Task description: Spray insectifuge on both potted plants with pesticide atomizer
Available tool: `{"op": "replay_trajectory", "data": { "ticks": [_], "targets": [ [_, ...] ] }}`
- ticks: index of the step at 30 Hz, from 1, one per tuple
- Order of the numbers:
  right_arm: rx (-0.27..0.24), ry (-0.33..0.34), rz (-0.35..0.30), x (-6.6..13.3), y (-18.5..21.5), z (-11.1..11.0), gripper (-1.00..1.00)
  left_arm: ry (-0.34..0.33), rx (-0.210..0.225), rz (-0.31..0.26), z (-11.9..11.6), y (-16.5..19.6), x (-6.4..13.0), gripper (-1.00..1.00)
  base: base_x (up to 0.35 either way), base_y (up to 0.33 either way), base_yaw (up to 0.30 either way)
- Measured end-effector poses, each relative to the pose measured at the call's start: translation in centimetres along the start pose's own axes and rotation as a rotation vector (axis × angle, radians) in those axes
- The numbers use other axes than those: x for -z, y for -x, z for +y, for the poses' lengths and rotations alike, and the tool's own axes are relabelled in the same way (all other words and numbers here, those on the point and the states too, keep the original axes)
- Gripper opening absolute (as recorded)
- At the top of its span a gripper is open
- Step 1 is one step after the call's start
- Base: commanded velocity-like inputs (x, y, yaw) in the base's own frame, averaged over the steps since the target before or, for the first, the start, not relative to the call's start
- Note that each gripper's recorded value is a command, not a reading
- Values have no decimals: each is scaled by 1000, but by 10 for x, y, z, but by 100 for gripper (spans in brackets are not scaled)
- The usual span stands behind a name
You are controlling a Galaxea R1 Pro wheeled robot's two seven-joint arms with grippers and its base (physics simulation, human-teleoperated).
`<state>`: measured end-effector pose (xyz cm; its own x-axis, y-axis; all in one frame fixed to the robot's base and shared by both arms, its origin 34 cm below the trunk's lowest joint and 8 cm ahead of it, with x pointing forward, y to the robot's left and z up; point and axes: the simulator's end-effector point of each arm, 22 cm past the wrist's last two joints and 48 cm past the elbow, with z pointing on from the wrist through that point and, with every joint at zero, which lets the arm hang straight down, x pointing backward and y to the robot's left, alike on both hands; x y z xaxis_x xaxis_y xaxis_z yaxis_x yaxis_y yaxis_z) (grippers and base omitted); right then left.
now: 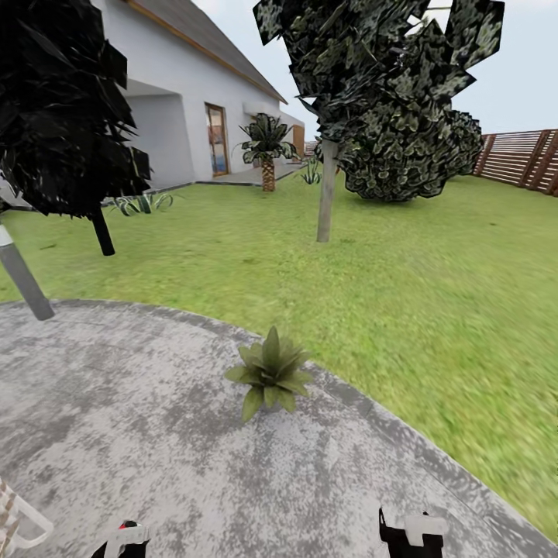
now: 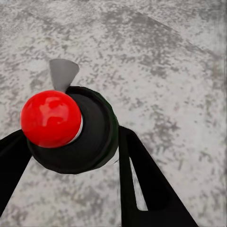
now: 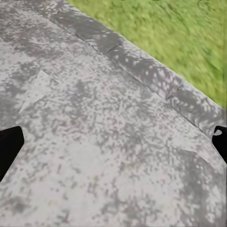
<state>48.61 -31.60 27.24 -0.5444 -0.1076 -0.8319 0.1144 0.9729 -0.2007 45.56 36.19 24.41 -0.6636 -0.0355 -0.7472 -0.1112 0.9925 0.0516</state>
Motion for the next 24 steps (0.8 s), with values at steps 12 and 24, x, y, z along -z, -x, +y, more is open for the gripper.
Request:
{"op": "replay_trajectory", "data": {
  "ticks": [12, 24],
  "targets": [
    [-1, -2, 0, 0, 0, 0, 100, -1, 0, 0, 0, 0, 0, -100, 40, -70, 125],
    [-1, -2, 0, 0, 0, -1, 100, -1, 0, 1, 0, 0, 0, -100, 182, -124, 67]
  ]
}}
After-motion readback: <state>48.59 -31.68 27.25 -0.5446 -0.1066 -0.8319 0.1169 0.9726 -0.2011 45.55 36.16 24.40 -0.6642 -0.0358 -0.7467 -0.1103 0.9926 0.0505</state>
